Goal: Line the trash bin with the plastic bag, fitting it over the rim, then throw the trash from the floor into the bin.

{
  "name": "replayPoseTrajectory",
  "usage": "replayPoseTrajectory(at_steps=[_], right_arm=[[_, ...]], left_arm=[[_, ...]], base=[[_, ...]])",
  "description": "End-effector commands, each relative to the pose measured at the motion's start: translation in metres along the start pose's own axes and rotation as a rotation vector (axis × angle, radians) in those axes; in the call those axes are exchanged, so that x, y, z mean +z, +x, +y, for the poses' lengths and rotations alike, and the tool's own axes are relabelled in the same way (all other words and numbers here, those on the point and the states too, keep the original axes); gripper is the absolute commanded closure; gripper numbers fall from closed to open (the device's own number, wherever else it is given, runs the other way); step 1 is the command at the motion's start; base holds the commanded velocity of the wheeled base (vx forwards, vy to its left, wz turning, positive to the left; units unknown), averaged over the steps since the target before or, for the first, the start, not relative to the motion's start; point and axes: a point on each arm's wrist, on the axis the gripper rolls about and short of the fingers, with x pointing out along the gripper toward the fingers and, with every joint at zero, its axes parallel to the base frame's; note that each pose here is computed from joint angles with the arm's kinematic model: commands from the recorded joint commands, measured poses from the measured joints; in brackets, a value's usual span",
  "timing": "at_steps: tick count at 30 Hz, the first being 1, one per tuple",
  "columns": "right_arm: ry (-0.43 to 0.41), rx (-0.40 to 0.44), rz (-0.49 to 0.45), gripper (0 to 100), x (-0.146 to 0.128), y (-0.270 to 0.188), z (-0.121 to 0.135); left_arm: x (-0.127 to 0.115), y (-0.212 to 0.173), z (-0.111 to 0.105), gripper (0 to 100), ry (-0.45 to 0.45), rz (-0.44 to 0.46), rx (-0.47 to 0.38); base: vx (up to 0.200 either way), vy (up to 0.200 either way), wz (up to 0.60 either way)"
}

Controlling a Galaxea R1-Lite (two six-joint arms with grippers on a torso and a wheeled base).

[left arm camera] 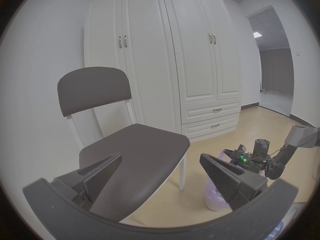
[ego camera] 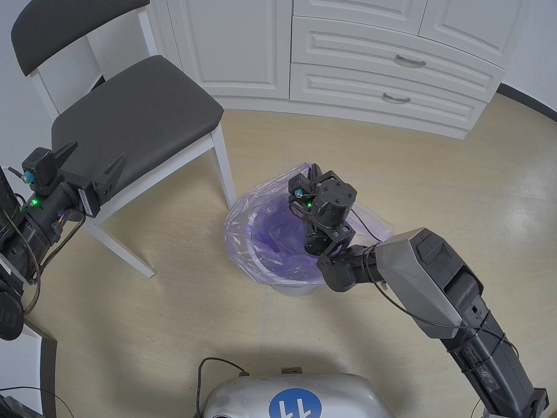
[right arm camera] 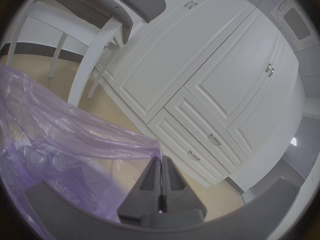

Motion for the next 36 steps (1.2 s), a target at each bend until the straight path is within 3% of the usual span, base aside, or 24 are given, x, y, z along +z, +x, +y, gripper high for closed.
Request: replayPoseTrajectory(at_steps=[1,10,11,18,25,31,36], right_arm=[[-0.002,0.005,-0.002,100,0.001,-0.001,0.002],[-0.013,0.004,-0.005,100,0.005,0.000,-0.002],[-0.013,0.003,-0.004,0,0.005,0.000,-0.002],[-0.004,-0.005,-0.016,0,0.021,-0.002,-0.011],[0.011,0.024,-0.025,0,0.068,-0.003,-0.046],[-0.040,0.182,0.085,0,0.082,-0.032,-0.087],[-0.025,0.298,0.186,0,0.087,-0.059,-0.121]], left_arm=[[0.000,0.000,0.000,0,0.000,0.000,0.000],[-0.002,-0.001,-0.001,0,0.032,0.010,-0.001],[-0.002,-0.001,-0.001,0,0.032,0.010,-0.001],[-0.004,0.000,-0.001,0,0.034,0.005,0.000],[-0.010,0.005,-0.002,0,0.039,0.002,0.000],[-0.012,0.003,-0.002,0,0.034,0.006,-0.004],[-0.012,0.004,-0.006,0,0.029,0.008,-0.020]], base=[[0.000,0.000,0.00],[0.000,0.000,0.00],[0.000,0.000,0.00],[0.000,0.000,0.00],[0.000,0.000,0.00],[0.000,0.000,0.00],[0.000,0.000,0.00]])
